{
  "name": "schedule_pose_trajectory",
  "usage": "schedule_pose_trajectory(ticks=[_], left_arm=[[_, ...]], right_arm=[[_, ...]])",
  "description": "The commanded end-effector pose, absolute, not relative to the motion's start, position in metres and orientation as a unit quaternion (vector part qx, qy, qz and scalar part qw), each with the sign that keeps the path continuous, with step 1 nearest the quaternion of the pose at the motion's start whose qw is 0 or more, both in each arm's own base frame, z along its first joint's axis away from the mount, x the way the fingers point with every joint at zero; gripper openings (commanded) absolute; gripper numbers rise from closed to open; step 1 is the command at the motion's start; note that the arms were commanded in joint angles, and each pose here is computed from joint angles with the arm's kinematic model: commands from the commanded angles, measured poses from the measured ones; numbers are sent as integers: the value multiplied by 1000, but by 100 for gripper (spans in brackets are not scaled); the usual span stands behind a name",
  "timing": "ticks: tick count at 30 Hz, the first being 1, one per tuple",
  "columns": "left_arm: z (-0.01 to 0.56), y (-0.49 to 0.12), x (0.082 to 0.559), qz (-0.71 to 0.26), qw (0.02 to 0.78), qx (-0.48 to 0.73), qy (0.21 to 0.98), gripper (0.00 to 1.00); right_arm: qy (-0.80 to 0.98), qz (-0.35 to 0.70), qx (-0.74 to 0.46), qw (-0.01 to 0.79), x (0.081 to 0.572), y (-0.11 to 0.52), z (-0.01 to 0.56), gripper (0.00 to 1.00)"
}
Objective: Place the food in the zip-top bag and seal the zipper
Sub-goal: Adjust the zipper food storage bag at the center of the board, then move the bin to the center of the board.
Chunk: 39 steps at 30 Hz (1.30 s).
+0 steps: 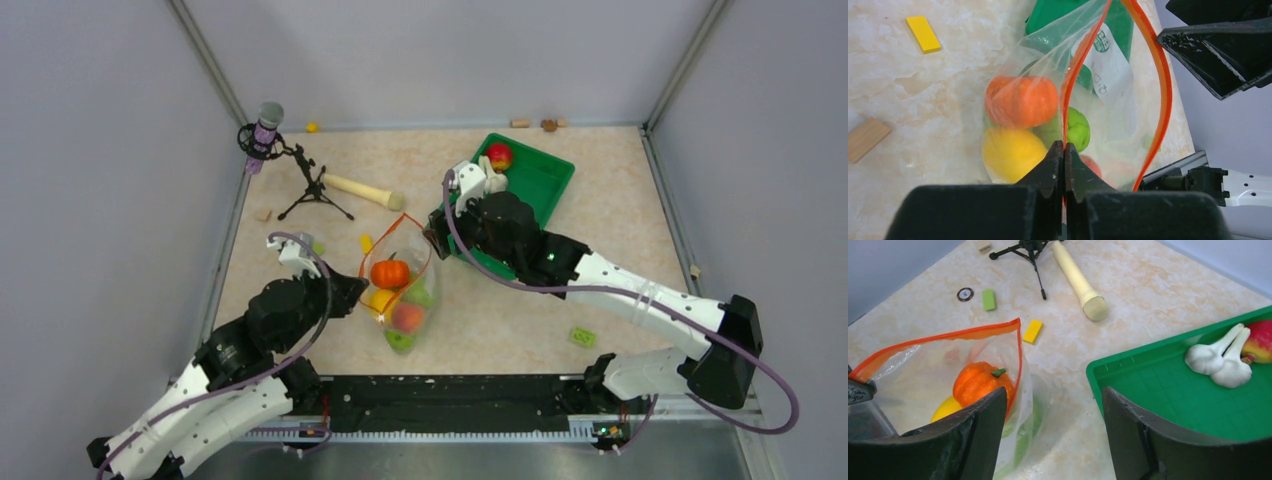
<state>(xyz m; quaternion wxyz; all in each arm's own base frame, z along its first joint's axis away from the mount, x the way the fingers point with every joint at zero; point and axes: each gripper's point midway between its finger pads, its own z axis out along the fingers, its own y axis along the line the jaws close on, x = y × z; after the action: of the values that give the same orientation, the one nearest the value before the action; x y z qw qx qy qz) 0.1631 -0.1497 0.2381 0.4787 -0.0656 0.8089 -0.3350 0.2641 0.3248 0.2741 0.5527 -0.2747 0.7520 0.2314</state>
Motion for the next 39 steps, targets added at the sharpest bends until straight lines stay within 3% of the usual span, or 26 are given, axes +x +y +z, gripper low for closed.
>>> schedule_pose_trajectory(ticks=[1,6,16,23,31,39], left_arm=[[259,-144,167,-339,502,-76,792,0],[252,-134,174,-318,515,-101,790,0],[252,-129,183,-309,543,-110,773,0],[255,-132,187,-328,568,-104,748,0],[258,-135,186,-334,582,-81,737,0],[253,-144,187,-342,582,-64,735,0]], right_arm=[[716,284,-303,561,251,334,300,75],[715,269,-278,582,257,320,302,99],[752,241,-112,603,344,252,297,99],[796,167,-50,580,430,212,247,97],[839,90,-61,534,527,204,155,92],[844,17,-75,530,563,194,104,92]])
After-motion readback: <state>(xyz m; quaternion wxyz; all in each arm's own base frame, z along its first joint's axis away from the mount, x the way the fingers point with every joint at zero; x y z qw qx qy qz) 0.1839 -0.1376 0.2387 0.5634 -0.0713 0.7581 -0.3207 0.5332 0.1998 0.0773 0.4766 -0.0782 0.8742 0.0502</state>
